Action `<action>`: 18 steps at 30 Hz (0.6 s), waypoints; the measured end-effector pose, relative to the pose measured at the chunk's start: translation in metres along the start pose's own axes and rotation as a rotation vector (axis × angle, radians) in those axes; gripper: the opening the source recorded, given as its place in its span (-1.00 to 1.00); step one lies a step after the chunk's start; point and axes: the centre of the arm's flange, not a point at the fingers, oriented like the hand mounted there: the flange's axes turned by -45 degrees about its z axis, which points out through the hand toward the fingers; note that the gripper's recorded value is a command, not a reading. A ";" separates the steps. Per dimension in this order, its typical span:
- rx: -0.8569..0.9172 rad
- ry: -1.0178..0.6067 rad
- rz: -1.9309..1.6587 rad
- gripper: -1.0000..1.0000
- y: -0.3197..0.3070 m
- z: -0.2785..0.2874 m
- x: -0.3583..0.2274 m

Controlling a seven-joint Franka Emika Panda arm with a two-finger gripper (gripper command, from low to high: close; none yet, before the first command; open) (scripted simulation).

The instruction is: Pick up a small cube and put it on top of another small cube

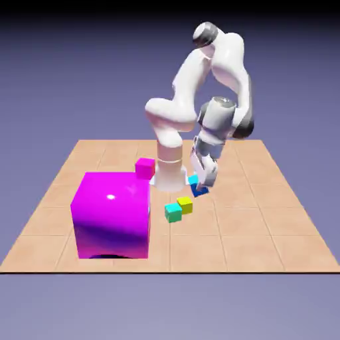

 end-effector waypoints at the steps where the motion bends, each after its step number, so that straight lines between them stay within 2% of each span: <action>1: -0.030 0.017 0.062 -1.00 0.003 0.006 0.001; 11: -0.326 0.248 0.715 -1.00 0.036 0.088 0.022; 17: -0.327 0.247 0.714 -1.00 0.051 0.145 0.021; 18: -0.326 0.248 0.715 1.00 0.054 0.153 0.021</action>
